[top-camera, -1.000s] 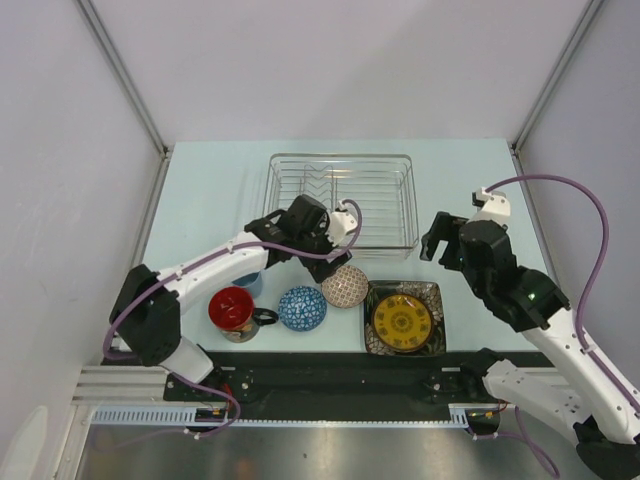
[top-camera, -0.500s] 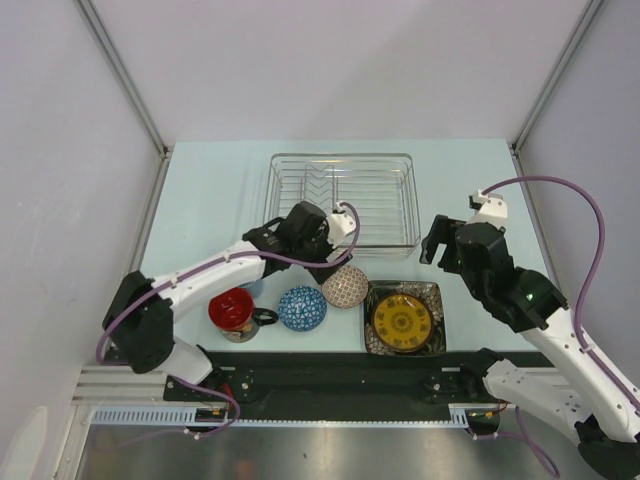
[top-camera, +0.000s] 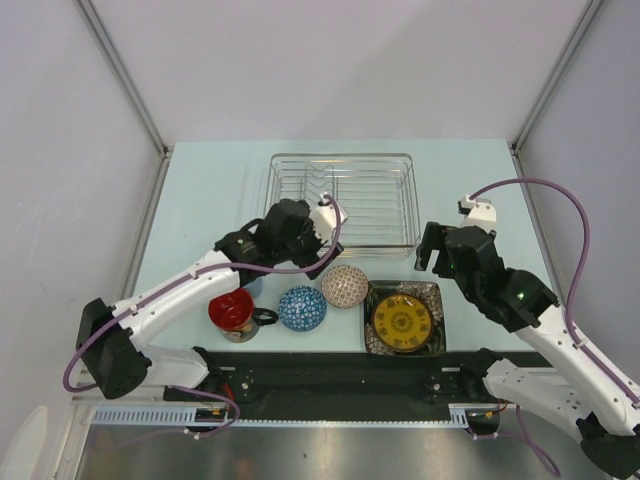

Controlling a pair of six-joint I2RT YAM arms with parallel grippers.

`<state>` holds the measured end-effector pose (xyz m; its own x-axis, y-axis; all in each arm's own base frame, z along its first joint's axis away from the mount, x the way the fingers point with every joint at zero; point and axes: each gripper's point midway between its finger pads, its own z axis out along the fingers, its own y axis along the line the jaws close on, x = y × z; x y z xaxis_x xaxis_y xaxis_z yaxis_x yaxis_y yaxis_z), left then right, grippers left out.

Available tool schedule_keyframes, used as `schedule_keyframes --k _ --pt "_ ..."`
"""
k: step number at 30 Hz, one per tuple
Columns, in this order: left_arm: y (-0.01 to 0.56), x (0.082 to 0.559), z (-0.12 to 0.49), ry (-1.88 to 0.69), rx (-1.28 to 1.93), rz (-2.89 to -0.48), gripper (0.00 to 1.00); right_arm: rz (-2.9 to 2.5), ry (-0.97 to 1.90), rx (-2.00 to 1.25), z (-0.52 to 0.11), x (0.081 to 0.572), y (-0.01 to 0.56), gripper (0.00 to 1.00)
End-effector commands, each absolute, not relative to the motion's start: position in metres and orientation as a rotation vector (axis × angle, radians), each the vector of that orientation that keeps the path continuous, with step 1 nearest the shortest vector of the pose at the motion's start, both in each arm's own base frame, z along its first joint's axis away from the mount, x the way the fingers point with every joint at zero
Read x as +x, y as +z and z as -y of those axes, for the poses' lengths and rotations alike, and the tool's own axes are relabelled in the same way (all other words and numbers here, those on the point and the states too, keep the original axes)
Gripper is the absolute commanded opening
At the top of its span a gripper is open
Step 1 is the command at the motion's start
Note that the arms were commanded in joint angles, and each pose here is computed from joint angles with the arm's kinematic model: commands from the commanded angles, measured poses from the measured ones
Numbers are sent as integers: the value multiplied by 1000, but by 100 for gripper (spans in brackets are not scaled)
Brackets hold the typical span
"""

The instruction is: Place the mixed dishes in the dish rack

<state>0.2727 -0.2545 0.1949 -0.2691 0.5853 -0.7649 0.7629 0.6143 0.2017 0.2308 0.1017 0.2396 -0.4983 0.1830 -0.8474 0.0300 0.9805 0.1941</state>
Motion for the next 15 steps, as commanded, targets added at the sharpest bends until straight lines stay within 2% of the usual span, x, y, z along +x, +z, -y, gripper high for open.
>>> schedule_keyframes --k 1,15 --pt "160 236 260 -367 1143 -2080 95 -2057 178 189 -98 232 245 90" --pt "106 221 269 -403 1210 -2217 93 -2064 152 198 -95 233 241 88"
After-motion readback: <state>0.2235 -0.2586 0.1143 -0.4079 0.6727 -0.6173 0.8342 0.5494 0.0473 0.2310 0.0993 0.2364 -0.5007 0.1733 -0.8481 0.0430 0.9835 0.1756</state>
